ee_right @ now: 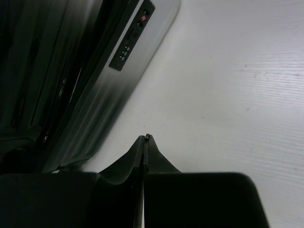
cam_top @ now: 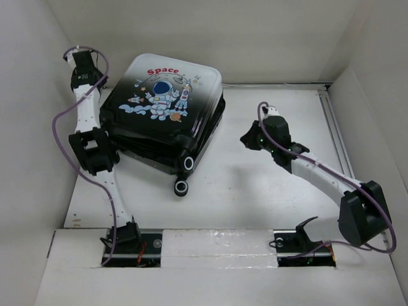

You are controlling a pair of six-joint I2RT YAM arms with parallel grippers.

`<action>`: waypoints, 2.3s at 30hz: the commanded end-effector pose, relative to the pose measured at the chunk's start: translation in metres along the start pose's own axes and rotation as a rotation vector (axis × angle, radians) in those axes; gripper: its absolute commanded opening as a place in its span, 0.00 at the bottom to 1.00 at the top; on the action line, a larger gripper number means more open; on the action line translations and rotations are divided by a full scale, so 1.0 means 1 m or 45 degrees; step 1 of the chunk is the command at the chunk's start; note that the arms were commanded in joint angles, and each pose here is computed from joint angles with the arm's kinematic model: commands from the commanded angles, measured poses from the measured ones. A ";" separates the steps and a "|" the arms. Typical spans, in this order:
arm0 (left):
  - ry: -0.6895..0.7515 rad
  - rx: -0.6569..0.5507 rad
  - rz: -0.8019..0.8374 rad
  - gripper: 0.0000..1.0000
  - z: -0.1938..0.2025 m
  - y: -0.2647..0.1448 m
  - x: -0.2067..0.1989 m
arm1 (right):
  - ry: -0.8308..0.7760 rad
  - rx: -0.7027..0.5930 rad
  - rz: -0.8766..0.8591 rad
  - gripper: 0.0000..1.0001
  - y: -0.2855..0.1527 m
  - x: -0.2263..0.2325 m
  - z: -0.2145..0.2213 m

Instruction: Pack the luggage

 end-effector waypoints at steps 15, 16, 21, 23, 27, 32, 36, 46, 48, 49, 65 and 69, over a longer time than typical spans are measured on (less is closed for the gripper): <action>-0.033 0.703 0.348 0.00 0.213 -0.003 -0.017 | 0.031 -0.105 0.039 0.00 0.062 0.002 -0.024; -0.058 0.727 0.399 0.00 0.224 -0.015 -0.026 | 0.048 -0.129 0.062 0.00 0.064 -0.007 -0.035; -0.112 0.696 0.463 0.00 0.272 -0.077 -0.036 | 0.065 -0.178 0.147 0.00 0.079 -0.035 -0.070; -0.143 0.759 0.388 0.00 0.306 -0.093 -0.011 | 0.077 -0.170 0.132 0.00 0.084 -0.042 -0.089; -0.139 0.758 0.462 0.00 0.339 -0.138 -0.011 | 0.068 -0.060 0.107 0.00 0.108 -0.050 -0.080; -0.019 0.776 0.542 0.00 0.372 -0.193 -0.016 | -0.001 0.091 0.019 0.00 0.139 -0.036 -0.046; 0.032 0.775 0.557 0.00 0.394 -0.240 -0.016 | -0.142 0.194 -0.138 0.00 0.153 0.030 -0.036; -0.267 0.210 0.469 0.18 0.280 -0.305 0.019 | -0.199 -0.127 -0.175 0.27 0.105 0.110 -0.162; -0.340 0.042 0.510 0.28 0.236 -0.325 0.020 | -0.181 -0.207 -0.156 0.37 0.081 0.100 -0.194; -0.345 0.004 0.528 0.36 0.227 -0.331 0.021 | -0.176 -0.257 -0.140 0.46 0.059 0.100 -0.208; -0.392 -0.355 0.615 0.43 0.072 -0.314 -0.082 | -0.110 -0.361 -0.023 0.00 -0.121 0.042 -0.068; -0.335 -0.248 0.643 0.42 0.045 -0.255 -0.113 | -0.077 -0.246 0.047 0.00 -0.134 0.007 0.000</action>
Point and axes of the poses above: each gripper's point midway between its finger pads, its own y axis out along the fingers, its own x axis along the line the jaws close on, z = x × y, the point moved 1 cm from there along -y, back along the fingers, and after that the axes turned 4 degrees about y, right-handed, at the moved point
